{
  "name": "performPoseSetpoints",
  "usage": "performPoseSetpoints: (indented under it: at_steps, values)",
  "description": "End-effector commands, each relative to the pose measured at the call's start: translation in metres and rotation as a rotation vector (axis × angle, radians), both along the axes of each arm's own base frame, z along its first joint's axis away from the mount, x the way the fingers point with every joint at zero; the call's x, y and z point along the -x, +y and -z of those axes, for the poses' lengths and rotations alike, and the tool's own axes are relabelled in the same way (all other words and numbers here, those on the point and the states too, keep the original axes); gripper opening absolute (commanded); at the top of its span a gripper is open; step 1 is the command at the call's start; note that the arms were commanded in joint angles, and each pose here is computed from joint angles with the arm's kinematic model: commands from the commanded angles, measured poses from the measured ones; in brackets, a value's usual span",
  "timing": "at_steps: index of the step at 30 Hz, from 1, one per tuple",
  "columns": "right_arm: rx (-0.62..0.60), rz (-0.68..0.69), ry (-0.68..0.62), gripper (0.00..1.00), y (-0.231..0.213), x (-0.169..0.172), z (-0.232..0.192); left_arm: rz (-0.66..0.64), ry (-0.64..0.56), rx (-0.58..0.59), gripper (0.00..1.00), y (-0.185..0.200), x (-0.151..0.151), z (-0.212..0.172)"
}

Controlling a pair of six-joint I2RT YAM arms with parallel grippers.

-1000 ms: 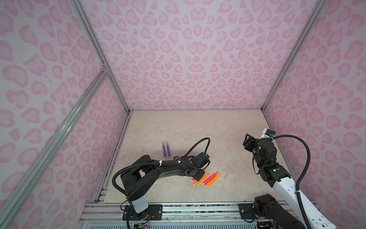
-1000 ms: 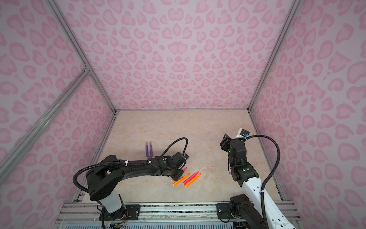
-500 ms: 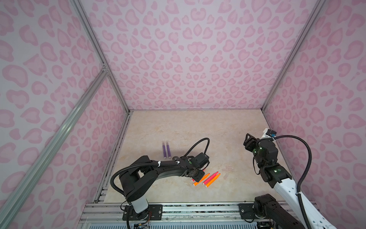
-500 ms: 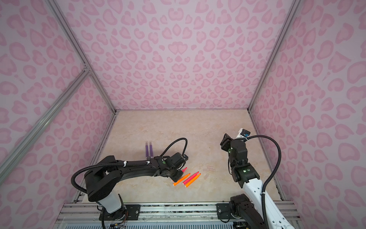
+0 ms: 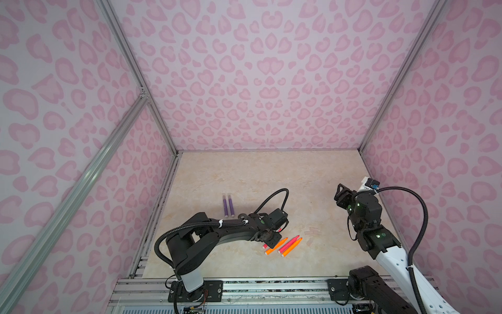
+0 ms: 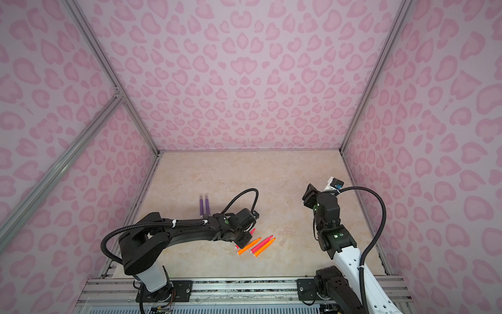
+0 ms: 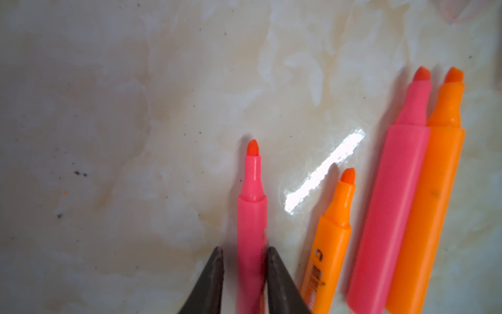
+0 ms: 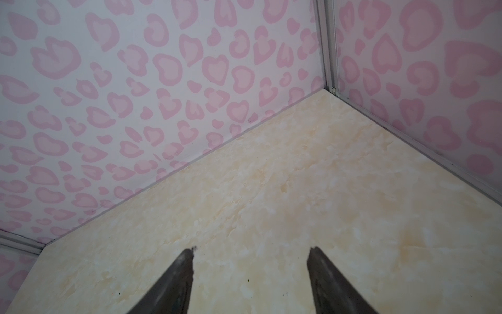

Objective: Insert the pens into the pen caps
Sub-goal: 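Close the left gripper on the pink highlighter nearest the purple markers, then lift the pink highlighter upright with the left gripper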

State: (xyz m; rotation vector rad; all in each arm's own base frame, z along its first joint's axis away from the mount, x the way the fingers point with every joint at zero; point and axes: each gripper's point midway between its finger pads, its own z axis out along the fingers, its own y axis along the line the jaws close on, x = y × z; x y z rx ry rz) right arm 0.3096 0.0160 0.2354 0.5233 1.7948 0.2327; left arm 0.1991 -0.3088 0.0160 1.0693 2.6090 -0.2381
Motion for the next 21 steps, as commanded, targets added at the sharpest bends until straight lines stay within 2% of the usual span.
performPoseSetpoints:
  at_steps: [1, 6, 9, 11, 15, 18, 21]
  values:
    - [-0.005, -0.006, -0.018, 0.68, 0.001, 0.000, -0.005, 0.008, 0.027, -0.013, 0.24, 0.003, 0.006, 0.001]
    - [-0.010, -0.002, -0.020, 0.68, 0.001, 0.000, -0.001, -0.010, 0.017, -0.005, 0.13, 0.003, 0.003, -0.001]
    - [-0.058, -0.050, -0.023, 0.67, 0.012, -0.004, -0.002, -0.047, -0.022, 0.026, 0.05, 0.000, -0.005, -0.016]
    - [-0.093, -0.116, -0.052, 0.67, 0.025, -0.008, -0.006, -0.092, -0.079, 0.070, 0.04, -0.001, -0.018, -0.040]
    - [-0.168, -0.158, -0.053, 0.68, 0.041, -0.010, 0.000, -0.248, -0.276, 0.194, 0.03, -0.001, -0.056, -0.123]
    - [-0.192, -0.209, -0.064, 0.68, 0.059, -0.008, -0.002, -0.367, -0.363, 0.385, 0.03, -0.002, -0.071, -0.180]
    - [-0.200, -0.263, -0.091, 0.68, 0.083, -0.001, -0.010, -0.394, -0.439, 0.539, 0.03, -0.002, -0.074, -0.207]
